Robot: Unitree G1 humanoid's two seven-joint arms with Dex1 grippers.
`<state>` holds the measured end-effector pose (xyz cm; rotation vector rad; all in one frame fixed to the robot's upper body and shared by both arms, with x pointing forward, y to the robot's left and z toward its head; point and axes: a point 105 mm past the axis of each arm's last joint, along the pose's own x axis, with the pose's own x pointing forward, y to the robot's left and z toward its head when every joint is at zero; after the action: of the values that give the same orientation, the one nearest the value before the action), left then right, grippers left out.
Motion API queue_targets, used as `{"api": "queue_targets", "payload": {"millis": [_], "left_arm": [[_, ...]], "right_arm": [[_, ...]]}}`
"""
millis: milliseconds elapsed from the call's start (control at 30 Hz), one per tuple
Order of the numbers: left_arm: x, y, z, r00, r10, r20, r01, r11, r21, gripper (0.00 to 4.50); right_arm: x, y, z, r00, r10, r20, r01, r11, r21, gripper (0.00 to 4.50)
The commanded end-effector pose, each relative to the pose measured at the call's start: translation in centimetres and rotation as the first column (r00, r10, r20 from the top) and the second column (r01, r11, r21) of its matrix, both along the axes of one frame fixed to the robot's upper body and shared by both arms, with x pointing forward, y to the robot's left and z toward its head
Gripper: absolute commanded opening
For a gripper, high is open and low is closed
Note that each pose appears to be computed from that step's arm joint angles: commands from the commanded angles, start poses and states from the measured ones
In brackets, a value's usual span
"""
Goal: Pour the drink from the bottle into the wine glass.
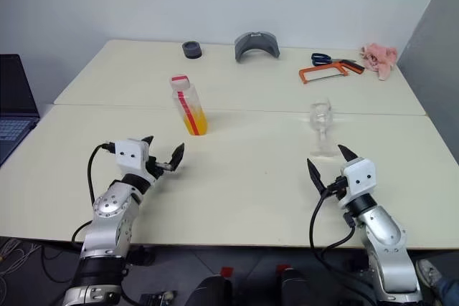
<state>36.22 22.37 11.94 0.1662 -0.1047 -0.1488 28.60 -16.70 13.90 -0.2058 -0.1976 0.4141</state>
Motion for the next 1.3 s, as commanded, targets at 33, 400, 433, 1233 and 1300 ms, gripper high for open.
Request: {"api": "queue_targets", "payload": {"millis": [33,400,433,1233,1300], "left_arm": [[0.8,-1.1,1.6,0.999,-0.001,0.034,0.001,1.0,0.018,4.49],[3.3,-3.8,4.9,0.998,-0.009,0.06,0.007,0.999,0.035,4.49],[3.4,-3.9,5.0,0.998,-0.003,0.061,0.001,1.0,0.031,4.49],[8.2,-5.6,8.5,0.988,0.101,0.113,-0.098,0.994,-0.038,4.49],[8.5,-5.7,8.7,0.988,0.103,0.114,-0.1,0.994,-0.035,4.49]], "right_arm": [[-0.7,2.0,2.2,0.992,0.125,0.032,-0.125,0.992,0.01,4.5],[-1.6,4.5,3.8,0.963,0.27,0.008,-0.27,0.963,-0.01,4.5],[-1.6,4.6,3.9,0.962,0.272,0.009,-0.272,0.962,-0.014,4.5],[-3.2,8.1,7.2,0.828,0.559,-0.048,-0.561,0.824,-0.081,4.5],[-3.1,8.2,7.2,0.824,0.565,-0.052,-0.567,0.82,-0.081,4.5]]}}
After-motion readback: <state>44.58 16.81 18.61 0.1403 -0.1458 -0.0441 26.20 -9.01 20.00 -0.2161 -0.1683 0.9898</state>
